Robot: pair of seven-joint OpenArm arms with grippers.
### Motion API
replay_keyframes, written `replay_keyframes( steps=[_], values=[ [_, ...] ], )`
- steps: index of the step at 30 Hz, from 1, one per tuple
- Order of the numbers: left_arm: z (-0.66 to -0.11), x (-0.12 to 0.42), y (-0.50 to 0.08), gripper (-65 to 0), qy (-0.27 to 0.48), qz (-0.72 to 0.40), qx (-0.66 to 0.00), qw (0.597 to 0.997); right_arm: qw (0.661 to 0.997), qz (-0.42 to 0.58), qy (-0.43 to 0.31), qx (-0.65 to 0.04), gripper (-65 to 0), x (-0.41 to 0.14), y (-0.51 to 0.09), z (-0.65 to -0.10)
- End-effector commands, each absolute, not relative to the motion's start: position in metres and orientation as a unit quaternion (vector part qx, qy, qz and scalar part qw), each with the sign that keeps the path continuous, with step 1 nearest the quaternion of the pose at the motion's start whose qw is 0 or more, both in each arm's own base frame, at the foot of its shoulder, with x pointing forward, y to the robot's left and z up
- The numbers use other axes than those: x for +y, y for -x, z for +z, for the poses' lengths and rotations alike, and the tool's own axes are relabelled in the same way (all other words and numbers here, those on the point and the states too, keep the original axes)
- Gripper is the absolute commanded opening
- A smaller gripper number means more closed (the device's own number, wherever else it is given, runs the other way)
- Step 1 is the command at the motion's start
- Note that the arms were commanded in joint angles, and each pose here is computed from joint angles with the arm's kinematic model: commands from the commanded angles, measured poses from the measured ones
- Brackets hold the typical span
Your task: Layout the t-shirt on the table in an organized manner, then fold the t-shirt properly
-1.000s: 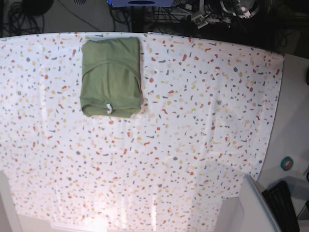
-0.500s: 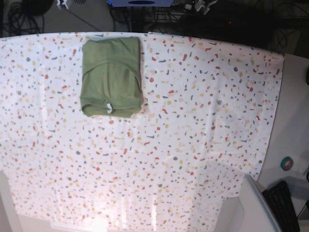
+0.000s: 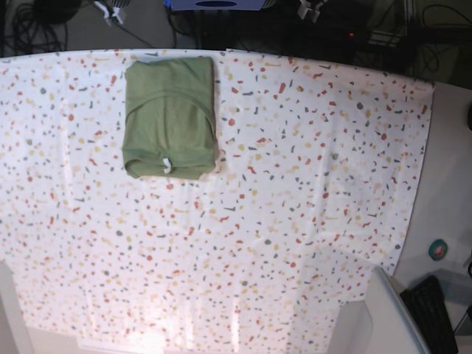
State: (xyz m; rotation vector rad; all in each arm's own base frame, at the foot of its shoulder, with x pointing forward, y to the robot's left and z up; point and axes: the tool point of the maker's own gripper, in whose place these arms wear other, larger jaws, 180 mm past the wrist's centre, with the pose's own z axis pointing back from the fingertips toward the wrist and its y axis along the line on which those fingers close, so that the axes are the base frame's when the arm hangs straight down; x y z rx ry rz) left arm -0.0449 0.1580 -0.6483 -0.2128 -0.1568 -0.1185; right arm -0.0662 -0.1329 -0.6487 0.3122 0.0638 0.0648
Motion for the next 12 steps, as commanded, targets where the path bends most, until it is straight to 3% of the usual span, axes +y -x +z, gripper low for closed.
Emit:
replay_keyframes(
  steps=[1,6,12],
  values=[
    [-0.648,0.16,0.042,-65.0,0.096,-0.058,-0.093,0.989,0.986,0.032,-0.161,0.034,-65.0,-0.129,0.07,-0.648],
    [-0.649,0.173,0.034,-65.0,0.048,-0.069,-0.116,0.99,0.982,0.028,-0.183,0.037,-65.0,-0.101,0.077,-0.647],
    [-0.649,0.179,0.035,-65.0,0.041,-0.072,-0.115,0.99,0.982,0.03,-0.183,0.033,-65.0,-0.1,0.072,-0.647]
  ],
)
